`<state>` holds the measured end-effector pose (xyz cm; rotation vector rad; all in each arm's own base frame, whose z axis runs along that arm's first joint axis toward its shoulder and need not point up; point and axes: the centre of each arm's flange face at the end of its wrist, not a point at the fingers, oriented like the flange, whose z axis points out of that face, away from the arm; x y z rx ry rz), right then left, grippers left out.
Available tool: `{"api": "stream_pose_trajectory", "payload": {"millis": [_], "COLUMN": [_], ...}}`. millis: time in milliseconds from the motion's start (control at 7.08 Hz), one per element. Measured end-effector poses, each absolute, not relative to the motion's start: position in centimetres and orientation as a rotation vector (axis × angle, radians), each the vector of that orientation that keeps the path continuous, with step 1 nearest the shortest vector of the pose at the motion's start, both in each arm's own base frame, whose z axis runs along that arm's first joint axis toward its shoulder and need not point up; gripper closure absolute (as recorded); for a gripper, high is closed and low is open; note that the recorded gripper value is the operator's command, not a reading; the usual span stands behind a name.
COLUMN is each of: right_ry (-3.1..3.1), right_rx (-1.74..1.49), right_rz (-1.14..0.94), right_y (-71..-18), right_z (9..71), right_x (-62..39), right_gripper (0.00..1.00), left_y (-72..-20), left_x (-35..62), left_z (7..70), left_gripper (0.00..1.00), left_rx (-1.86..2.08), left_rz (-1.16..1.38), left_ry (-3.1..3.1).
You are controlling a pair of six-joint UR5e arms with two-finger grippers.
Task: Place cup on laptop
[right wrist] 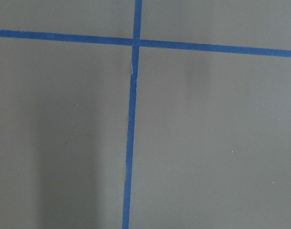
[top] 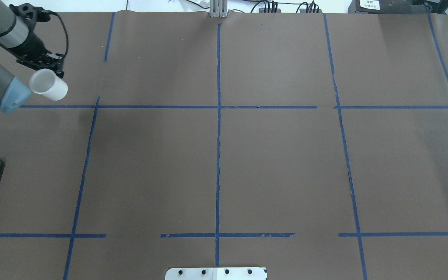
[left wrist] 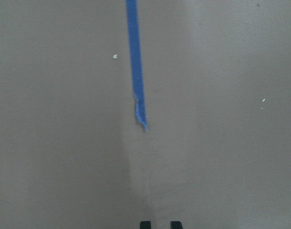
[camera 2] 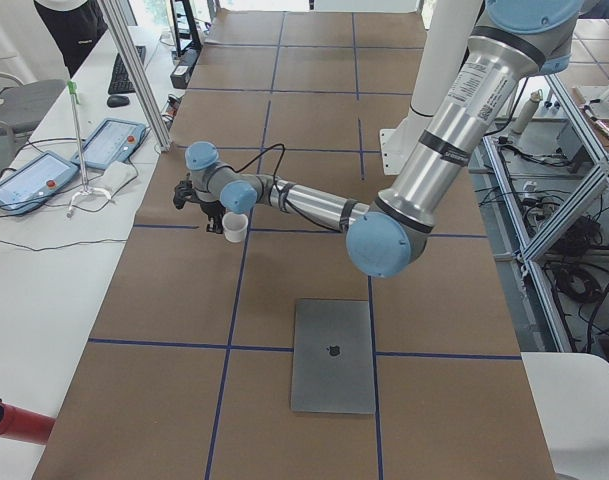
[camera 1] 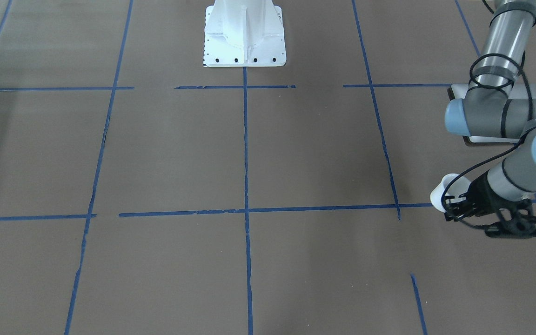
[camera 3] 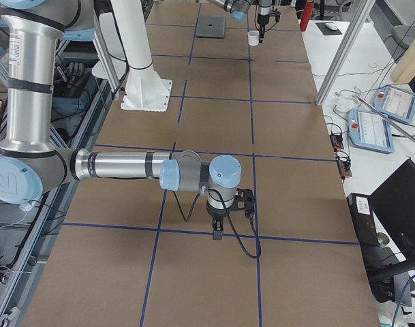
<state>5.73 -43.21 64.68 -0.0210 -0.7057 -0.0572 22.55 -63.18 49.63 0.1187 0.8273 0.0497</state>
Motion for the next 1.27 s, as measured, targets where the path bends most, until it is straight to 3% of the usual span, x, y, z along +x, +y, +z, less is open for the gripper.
{"api": "stream_pose_trajectory", "payload": {"millis": [565,847,1271], "right_ry": [-0.706,-0.705,-0.706], "right_rx": [-0.020,-0.021,-0.022], "right_rz": [-0.057,-0.057,-0.057], "right_y": [-43.3,-43.2,-43.2], "right_z": [64.6,64.7,64.7], "right_x": [5.7,5.7,5.7], "right_gripper": [0.00,0.00,0.00], "left_y": [-43.1,-39.3,-37.9], "left_x": [8.9,7.4,6.9], "left_z": [65.5,68.7,72.3], "left_gripper": [1.00,1.00,1.00], "left_rx": [0.076,0.057,0.055], "left_rz": [0.062,-0.011,-0.042], "left_ry": [0.765,0.771,0.777]}}
